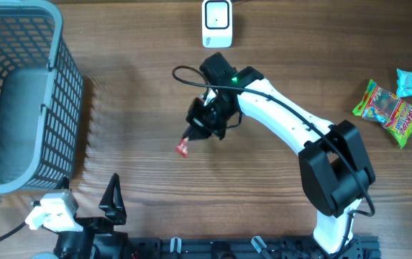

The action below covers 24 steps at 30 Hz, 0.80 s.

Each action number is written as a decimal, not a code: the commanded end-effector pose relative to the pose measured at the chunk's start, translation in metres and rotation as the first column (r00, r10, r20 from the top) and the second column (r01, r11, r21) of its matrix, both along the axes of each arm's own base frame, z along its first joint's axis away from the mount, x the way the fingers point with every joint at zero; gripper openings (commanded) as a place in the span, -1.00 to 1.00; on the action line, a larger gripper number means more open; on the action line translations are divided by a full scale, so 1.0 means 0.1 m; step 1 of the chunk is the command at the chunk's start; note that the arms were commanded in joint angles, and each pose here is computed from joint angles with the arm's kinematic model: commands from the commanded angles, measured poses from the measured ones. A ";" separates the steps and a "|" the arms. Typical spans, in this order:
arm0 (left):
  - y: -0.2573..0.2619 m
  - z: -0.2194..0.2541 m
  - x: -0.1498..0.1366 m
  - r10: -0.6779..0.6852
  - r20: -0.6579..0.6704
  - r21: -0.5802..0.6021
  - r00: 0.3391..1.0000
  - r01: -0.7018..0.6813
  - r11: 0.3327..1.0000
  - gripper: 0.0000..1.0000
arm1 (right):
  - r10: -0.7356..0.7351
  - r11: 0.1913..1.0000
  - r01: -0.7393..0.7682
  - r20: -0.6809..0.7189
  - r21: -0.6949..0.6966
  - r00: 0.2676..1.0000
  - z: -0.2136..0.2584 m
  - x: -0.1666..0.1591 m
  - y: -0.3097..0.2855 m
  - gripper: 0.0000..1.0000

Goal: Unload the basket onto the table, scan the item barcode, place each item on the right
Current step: 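Hold the Nescafe stick at the scanner with the right gripper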

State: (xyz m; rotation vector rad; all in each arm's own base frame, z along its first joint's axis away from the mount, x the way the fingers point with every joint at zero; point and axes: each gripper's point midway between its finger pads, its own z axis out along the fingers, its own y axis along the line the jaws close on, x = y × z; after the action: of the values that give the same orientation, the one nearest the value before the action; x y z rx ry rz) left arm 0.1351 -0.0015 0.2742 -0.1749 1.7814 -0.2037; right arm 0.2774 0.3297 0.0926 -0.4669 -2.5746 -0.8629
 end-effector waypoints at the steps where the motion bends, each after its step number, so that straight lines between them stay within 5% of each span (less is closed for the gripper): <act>1: -0.02 0.00 0.00 -0.016 0.002 0.007 1.000 0.016 1.000 1.00 | 0.040 0.960 0.069 0.377 -0.270 0.925 -0.25 0.66 -0.38 -0.92; 6: -0.02 0.00 0.00 -0.016 0.002 0.007 1.000 0.016 1.000 1.00 | -0.029 0.954 0.238 0.729 -0.185 0.684 0.13 1.66 -0.43 -0.91; 13: -0.02 0.00 0.00 -0.016 0.002 0.007 1.000 0.016 1.000 1.00 | -0.132 0.864 0.501 0.937 -0.051 0.323 0.71 2.75 -0.95 -0.90; 19: -0.02 0.00 0.00 -0.016 0.002 0.007 1.000 0.016 1.000 1.00 | -0.075 0.841 0.539 0.978 -0.042 0.193 0.73 3.49 -0.79 -0.90; 24: -0.02 0.00 0.00 -0.016 0.002 0.007 1.000 0.016 1.000 1.00 | 0.004 0.774 0.621 0.981 -0.124 0.192 0.56 3.79 -0.97 -0.90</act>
State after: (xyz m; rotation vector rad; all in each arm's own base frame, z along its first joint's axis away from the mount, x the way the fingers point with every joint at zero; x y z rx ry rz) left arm 0.1351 -0.0015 0.2742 -0.1749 1.7814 -0.2037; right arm 0.6437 0.2495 0.1450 -0.8398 -4.0013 -0.8160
